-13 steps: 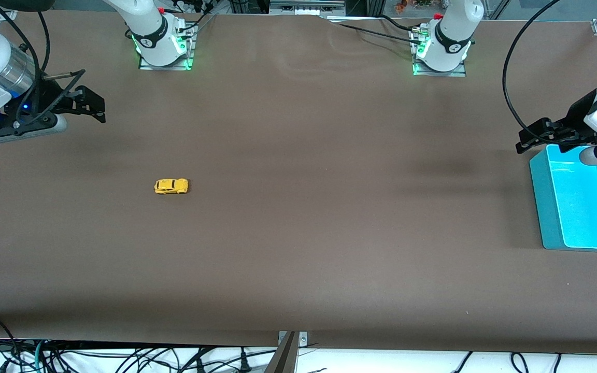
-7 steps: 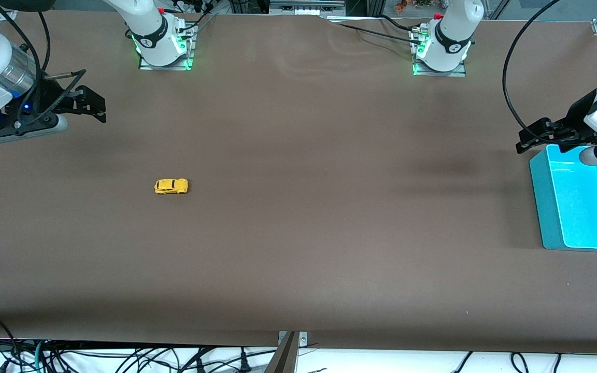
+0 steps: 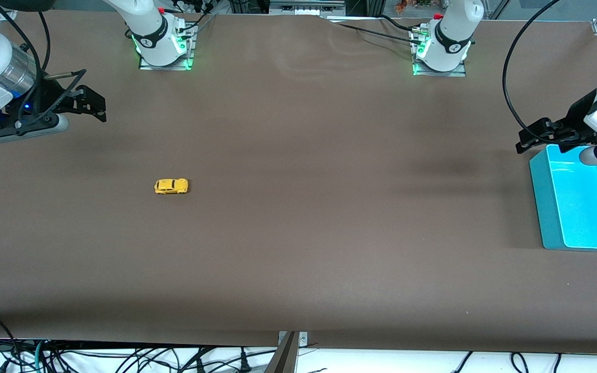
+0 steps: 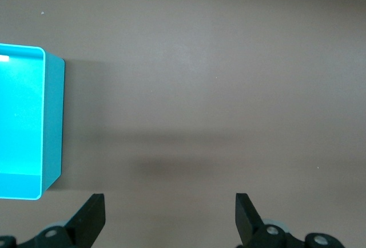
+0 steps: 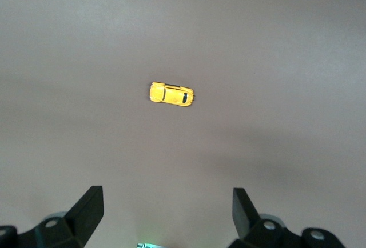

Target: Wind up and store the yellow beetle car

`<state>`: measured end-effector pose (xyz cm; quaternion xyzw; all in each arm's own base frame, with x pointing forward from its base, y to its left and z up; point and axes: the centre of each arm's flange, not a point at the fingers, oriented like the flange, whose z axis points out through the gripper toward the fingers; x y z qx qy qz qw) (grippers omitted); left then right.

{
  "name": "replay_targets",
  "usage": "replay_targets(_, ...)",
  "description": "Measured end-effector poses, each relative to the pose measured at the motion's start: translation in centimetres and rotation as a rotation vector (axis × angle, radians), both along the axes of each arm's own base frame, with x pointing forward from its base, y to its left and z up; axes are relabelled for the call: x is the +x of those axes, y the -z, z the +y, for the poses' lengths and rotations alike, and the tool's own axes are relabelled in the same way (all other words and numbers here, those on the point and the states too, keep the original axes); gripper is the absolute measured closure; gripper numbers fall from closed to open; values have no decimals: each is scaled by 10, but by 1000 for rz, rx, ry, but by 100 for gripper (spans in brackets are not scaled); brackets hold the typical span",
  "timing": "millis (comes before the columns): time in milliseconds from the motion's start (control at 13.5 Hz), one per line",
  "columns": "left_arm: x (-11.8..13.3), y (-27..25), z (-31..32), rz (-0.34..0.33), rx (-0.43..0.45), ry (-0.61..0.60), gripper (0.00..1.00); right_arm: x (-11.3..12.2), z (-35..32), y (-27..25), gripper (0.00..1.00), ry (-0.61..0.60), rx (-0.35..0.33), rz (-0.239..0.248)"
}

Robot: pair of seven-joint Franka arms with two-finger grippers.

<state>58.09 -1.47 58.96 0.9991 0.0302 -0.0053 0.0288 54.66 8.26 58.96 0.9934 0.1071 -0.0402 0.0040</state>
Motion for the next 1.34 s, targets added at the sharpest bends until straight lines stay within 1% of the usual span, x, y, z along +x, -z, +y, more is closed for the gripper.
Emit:
replay_targets(891,0,0,0,0,0,0,0,0,5,0,0,-6,11,1)
replay_targets(1039,0,0,0,0,0,0,0,0,2,-3,0,-9,12,-5)
replay_targets(1336,0,0,0,0,0,0,0,1,-1,-16,0,-20,17,-32)
